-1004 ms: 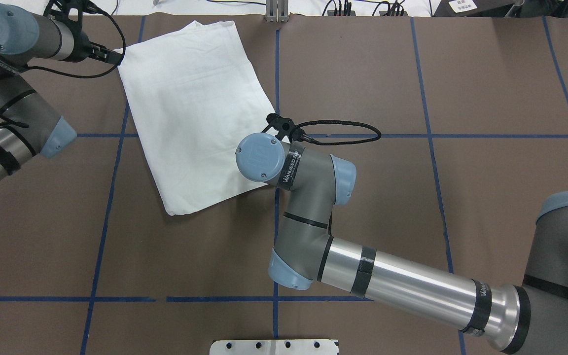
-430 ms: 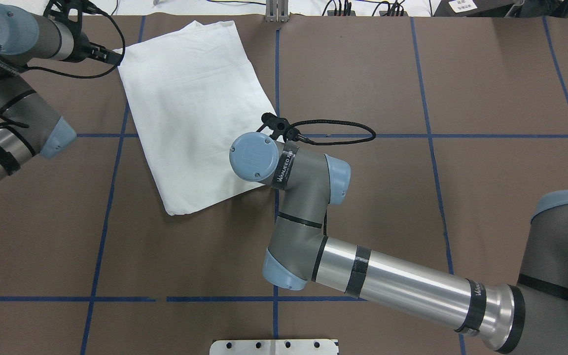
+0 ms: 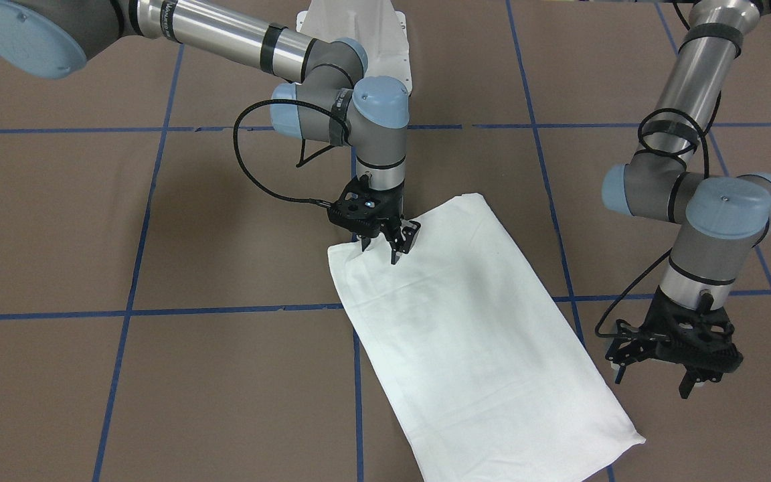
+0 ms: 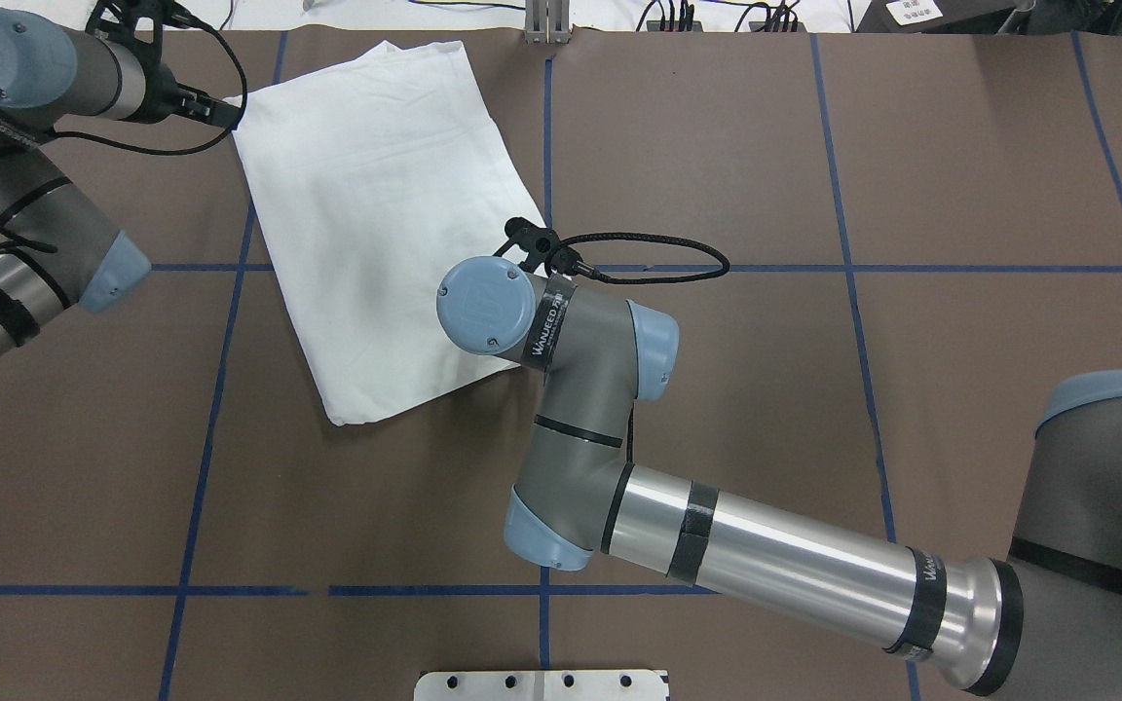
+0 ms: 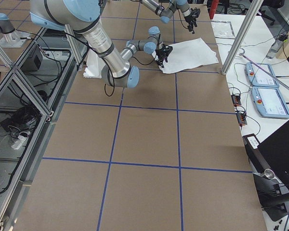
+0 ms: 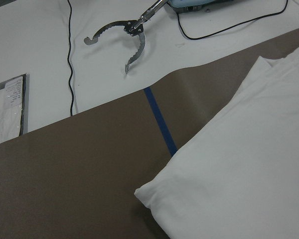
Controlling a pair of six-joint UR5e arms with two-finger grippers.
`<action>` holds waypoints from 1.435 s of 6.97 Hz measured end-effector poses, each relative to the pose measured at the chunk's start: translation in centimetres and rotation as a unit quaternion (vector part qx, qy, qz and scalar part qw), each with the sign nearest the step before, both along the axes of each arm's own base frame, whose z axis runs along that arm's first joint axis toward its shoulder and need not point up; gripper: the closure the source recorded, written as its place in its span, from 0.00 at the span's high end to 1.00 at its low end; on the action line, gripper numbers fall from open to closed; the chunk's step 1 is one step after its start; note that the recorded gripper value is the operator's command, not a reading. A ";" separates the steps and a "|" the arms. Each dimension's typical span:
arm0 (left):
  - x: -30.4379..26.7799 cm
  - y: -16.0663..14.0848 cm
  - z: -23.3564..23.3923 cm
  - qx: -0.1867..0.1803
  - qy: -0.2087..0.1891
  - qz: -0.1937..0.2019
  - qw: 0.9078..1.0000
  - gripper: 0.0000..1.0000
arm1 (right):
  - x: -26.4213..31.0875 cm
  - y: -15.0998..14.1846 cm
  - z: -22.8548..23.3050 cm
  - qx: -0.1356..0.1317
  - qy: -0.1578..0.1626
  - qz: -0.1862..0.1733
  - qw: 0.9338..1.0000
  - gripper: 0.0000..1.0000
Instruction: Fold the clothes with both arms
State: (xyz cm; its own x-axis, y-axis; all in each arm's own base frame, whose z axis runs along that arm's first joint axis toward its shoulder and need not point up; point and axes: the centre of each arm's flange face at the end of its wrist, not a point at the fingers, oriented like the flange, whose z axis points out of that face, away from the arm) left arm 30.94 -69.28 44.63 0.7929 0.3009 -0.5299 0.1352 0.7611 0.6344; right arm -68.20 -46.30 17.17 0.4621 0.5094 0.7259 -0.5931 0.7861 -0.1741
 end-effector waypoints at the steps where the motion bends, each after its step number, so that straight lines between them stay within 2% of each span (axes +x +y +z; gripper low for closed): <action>1: 0.0 0.0 0.0 0.000 0.000 0.000 1.000 1.00 | -0.1 0.1 -0.3 0.000 -0.002 0.002 1.000 0.00; 5: 0.2 0.0 -0.3 -0.006 0.010 -0.004 1.000 1.00 | -0.1 0.3 -0.1 0.003 0.000 -0.001 1.000 0.00; 7: 0.3 0.4 -0.9 -0.007 0.021 0.008 1.000 1.00 | 1.8 0.7 1.2 0.009 -0.005 -0.008 1.000 0.00; 9: 0.4 0.6 -1.3 -0.008 0.027 0.015 0.999 1.00 | 8.1 3.4 5.7 0.029 -0.007 -0.027 0.999 0.00; 10: 0.5 0.6 -1.4 -0.009 0.029 0.018 0.999 1.00 | 11.3 6.3 6.9 0.034 -0.004 -0.036 0.999 0.00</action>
